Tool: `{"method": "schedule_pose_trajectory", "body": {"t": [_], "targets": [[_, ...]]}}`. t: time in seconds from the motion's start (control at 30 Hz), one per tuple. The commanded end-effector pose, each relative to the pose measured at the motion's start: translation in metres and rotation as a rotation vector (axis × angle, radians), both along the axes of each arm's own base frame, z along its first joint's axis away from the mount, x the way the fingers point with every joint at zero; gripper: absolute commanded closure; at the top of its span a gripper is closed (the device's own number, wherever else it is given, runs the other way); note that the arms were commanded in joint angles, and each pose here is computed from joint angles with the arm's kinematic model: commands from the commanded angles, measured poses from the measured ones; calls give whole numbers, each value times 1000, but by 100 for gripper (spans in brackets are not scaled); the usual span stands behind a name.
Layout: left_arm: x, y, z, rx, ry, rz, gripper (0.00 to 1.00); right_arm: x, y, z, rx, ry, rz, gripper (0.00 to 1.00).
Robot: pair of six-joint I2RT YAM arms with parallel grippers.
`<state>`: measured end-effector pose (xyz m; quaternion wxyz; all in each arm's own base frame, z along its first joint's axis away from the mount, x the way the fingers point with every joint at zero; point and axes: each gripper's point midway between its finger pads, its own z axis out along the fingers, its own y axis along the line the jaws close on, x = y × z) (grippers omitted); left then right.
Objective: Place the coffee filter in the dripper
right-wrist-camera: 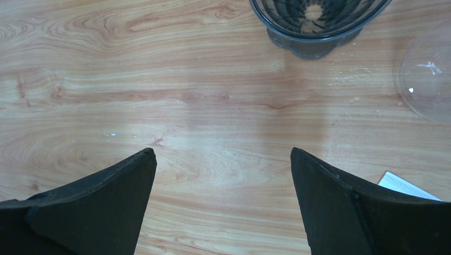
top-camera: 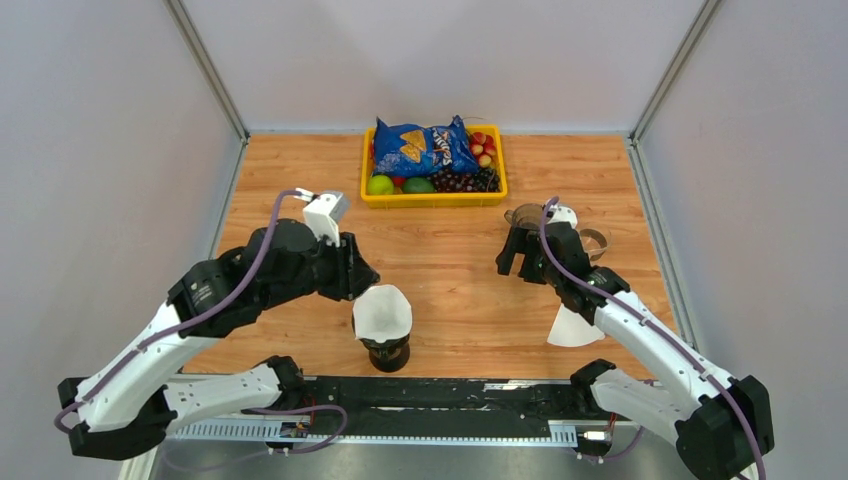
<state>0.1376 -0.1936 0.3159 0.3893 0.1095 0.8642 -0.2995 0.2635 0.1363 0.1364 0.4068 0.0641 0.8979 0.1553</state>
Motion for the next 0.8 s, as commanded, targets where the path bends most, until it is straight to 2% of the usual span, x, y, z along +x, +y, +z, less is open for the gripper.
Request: {"method": "schedule_pose_trajectory", "body": {"t": [0.0, 0.17, 0.33, 0.77], "targets": [[-8, -21, -20, 86, 72, -132, 64, 6, -4, 4, -9, -41, -14, 0], [-16, -21, -57, 204, 186, -171, 77, 6, -5, 2, -15, -38, -17, 0], [-30, -19, -74, 259, 249, -213, 85, 6, -8, -1, -27, -34, -26, 0], [-40, -23, -89, 304, 318, -233, 87, 5, -12, -5, -35, -30, -40, 0]]}}
